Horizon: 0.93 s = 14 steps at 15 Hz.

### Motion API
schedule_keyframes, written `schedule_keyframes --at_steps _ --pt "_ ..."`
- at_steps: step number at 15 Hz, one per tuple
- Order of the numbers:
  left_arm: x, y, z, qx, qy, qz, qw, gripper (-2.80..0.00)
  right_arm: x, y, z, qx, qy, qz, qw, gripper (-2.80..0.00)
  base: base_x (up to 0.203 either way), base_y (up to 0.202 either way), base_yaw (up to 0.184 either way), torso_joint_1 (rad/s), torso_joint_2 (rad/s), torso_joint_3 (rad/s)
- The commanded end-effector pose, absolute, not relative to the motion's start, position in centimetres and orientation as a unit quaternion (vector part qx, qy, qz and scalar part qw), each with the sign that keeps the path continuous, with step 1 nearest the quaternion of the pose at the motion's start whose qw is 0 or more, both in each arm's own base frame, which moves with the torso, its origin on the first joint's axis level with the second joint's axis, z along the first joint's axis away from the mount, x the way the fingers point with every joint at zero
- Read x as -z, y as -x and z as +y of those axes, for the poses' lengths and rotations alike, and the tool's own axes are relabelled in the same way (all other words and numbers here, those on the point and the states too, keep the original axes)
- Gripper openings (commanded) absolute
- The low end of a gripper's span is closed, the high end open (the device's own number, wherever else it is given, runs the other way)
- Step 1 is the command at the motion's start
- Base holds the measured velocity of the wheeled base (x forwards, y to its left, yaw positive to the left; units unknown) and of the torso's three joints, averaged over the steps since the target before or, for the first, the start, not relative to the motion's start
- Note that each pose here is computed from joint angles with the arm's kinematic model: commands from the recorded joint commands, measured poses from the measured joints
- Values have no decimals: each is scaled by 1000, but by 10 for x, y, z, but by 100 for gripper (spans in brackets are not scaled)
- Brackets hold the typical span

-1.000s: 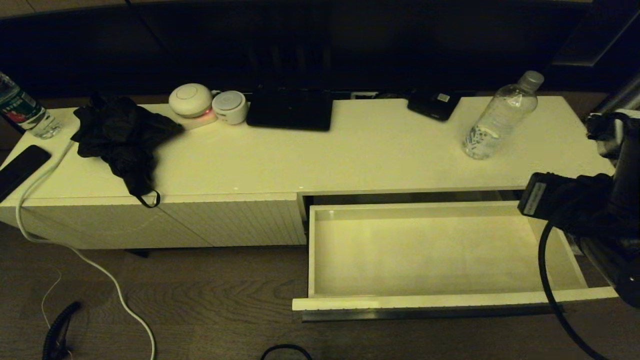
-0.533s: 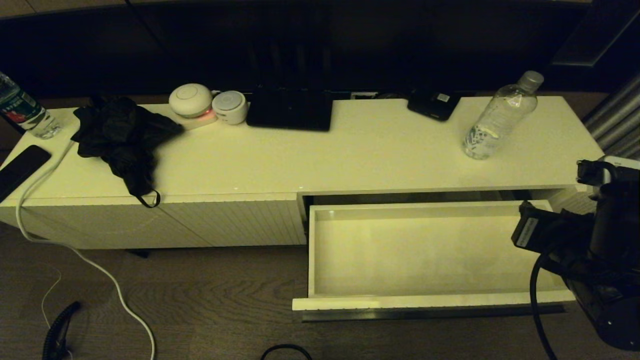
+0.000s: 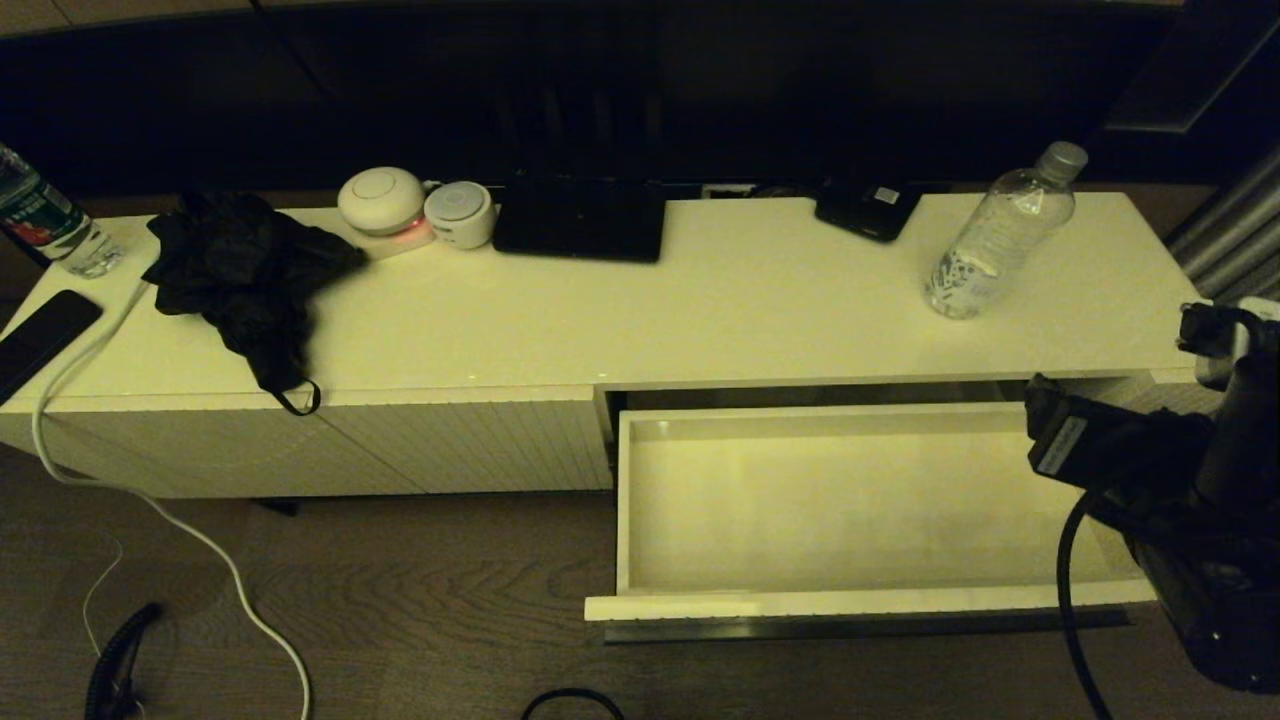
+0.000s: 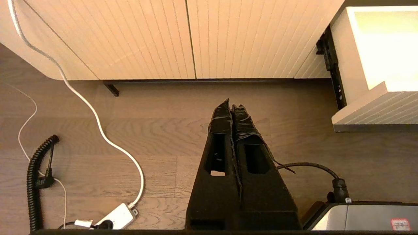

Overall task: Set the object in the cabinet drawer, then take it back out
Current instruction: Put the mineral water in the drawer

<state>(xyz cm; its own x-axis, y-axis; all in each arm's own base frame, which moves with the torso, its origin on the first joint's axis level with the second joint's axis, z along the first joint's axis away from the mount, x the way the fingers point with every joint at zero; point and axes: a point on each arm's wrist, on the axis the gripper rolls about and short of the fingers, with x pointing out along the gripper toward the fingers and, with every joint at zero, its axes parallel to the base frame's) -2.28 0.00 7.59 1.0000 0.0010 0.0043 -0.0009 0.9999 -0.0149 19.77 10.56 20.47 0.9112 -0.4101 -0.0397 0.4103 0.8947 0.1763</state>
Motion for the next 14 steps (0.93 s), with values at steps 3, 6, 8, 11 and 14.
schedule_keyframes --at_steps 3,6,8,11,14 --pt "-76 23 0 -1 8 -2 1000 -280 -209 -238 100 228 -96 -28 968 0 0 0 0 0 0 0" --pt "-76 23 0 -1 8 -3 1000 -280 -216 -255 97 234 -98 -53 966 0 0 0 0 0 0 0" --pt "-75 23 0 -1 8 -2 1000 -280 -225 -263 98 228 -108 -73 965 0 0 0 0 0 0 0" --pt "-76 23 0 -1 8 -2 1000 -280 -229 -276 103 218 -105 -91 966 0 0 0 0 0 0 0" --pt "-76 23 0 -1 8 -3 1000 -280 -223 -289 107 216 -103 -101 966 0 0 0 0 0 0 0"
